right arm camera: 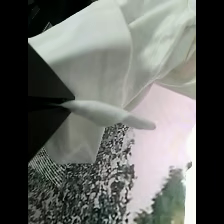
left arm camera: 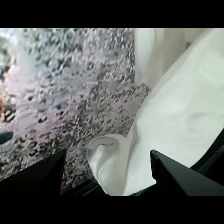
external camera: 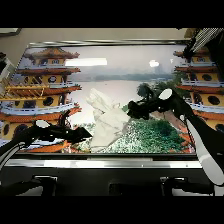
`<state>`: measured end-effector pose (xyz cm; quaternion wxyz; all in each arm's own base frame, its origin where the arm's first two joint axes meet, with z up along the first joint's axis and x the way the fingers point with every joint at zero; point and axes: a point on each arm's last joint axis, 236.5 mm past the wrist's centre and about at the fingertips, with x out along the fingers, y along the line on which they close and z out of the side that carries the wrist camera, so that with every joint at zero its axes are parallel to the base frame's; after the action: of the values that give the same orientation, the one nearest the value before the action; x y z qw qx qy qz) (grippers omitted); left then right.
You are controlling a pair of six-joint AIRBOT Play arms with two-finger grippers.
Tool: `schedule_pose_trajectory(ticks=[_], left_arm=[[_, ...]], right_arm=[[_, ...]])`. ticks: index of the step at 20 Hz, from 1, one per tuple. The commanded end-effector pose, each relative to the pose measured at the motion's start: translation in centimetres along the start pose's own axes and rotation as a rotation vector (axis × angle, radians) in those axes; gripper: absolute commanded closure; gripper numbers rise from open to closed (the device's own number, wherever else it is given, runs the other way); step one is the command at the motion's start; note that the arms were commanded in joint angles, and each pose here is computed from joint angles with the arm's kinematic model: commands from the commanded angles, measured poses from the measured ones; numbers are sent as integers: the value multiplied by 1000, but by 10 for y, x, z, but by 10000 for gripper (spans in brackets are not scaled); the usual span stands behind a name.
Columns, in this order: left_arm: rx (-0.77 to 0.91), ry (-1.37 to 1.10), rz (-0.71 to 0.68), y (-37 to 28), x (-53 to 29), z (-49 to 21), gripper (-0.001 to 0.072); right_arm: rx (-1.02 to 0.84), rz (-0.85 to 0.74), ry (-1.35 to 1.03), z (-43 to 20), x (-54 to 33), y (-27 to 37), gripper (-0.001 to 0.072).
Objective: Fold the clothes and pants, and hang the long-sleeved shirts on hangers.
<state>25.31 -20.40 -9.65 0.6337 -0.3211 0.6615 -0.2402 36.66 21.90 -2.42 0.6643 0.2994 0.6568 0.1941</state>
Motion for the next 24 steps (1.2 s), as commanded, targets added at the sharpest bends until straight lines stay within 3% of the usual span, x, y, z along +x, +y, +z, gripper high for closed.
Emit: schedule_pose_trajectory(ticks=[1,3,4,5,6,13,14,15,20,24], left_arm=[[-8,13,24,12,6,-1,118],[-13,20,27,14,9,-2,120],[-16,26,28,15,10,-3,205],[-15,33,29,15,12,-5,372],[-8,40,30,14,14,-7,447],[72,70,16,-5,32,-20,465],[74,71,16,-5,32,-21,631],[79,73,14,-6,32,-21,694],[158,7,-22,-31,0,4,697],[255,-239,50,-62,-102,62,697]], right_arm=[[-22,12,-25,0,-10,10,680],[-32,17,-36,0,-15,14,680],[-37,19,-41,0,-17,16,680],[-41,21,-47,0,-19,18,680],[-45,23,-51,-1,-21,19,680],[-42,35,-70,-2,-31,27,680],[-43,36,-68,-3,-31,28,680],[-46,37,-71,-3,-33,29,680],[-181,61,-242,10,-76,60,682],[-389,-5,-499,23,-159,98,682]])
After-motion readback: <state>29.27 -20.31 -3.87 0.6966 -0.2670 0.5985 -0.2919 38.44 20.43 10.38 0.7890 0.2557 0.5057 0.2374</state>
